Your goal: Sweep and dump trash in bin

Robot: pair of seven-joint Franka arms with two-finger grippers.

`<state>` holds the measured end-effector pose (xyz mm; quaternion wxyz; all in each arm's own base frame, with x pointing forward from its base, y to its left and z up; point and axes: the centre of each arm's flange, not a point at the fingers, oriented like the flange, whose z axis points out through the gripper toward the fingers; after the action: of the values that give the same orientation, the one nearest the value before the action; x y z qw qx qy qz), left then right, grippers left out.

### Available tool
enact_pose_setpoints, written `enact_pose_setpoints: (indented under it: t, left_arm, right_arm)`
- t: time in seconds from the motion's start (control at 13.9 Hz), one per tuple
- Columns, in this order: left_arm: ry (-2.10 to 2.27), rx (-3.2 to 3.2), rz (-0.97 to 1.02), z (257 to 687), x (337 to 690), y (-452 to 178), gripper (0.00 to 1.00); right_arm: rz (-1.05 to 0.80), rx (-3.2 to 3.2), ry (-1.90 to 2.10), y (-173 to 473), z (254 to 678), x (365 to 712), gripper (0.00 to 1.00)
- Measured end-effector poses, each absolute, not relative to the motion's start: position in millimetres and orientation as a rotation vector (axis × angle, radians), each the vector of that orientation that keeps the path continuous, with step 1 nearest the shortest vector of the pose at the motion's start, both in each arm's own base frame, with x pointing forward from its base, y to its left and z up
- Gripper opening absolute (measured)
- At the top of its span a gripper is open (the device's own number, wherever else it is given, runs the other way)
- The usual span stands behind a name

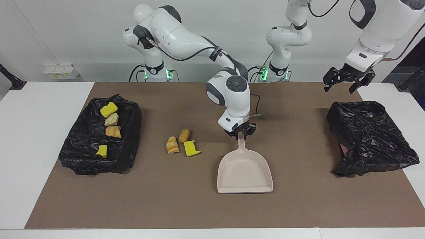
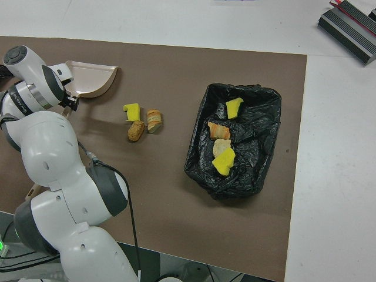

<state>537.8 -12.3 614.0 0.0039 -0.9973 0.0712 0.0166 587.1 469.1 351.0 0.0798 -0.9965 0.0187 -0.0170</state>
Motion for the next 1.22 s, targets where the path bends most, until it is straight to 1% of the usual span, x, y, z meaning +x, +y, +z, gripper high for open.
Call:
enact_pose_setpoints:
  t: [0.07,0.14,0.29,0.36,0.43,0.58,0.65,0.79,0.94,1.08,1.22]
  left_arm:
    - [0.223,-3.125,0.052,614,538,-12,1.0]
    - [0.223,-3.125,0.052,614,538,-12,1.0]
    - [0.223,-3.125,0.053,614,538,-12,1.0]
    - [0.223,-3.125,0.053,614,538,-12,1.0]
    - [0.223,-3.125,0.053,614,538,-12,1.0]
    - [0.224,-3.125,0.053,614,538,-12,1.0]
    - [0.227,-3.125,0.055,613,538,-14,1.0]
    - [0.235,-3.124,0.058,607,541,-27,1.0]
    - [0.218,-3.123,0.042,591,550,-58,1.0]
    - [0.199,-3.122,0.029,568,561,-97,1.0]
    - [0.171,-3.121,0.021,542,568,-139,1.0]
  right_arm:
    - [-0.054,-2.978,0.041,472,355,584,0.6]
    - [-0.057,-2.981,0.024,473,364,580,0.7]
    - [-0.039,-3.014,-0.023,471,393,560,0.95]
    - [-0.021,-3.029,-0.051,473,407,543,1.0]
    - [0.0,-3.045,-0.085,476,418,523,1.0]
    - [0.051,-3.067,-0.155,486,426,474,1.0]
    - [0.087,-3.075,-0.156,493,424,447,1.0]
    - [0.169,-3.089,-0.145,498,415,407,1.0]
    - [0.21,-3.087,-0.148,496,396,382,1.0]
    - [0.201,-3.073,-0.174,496,371,363,1.0]
    - [0.203,-3.071,-0.192,494,352,349,1.0]
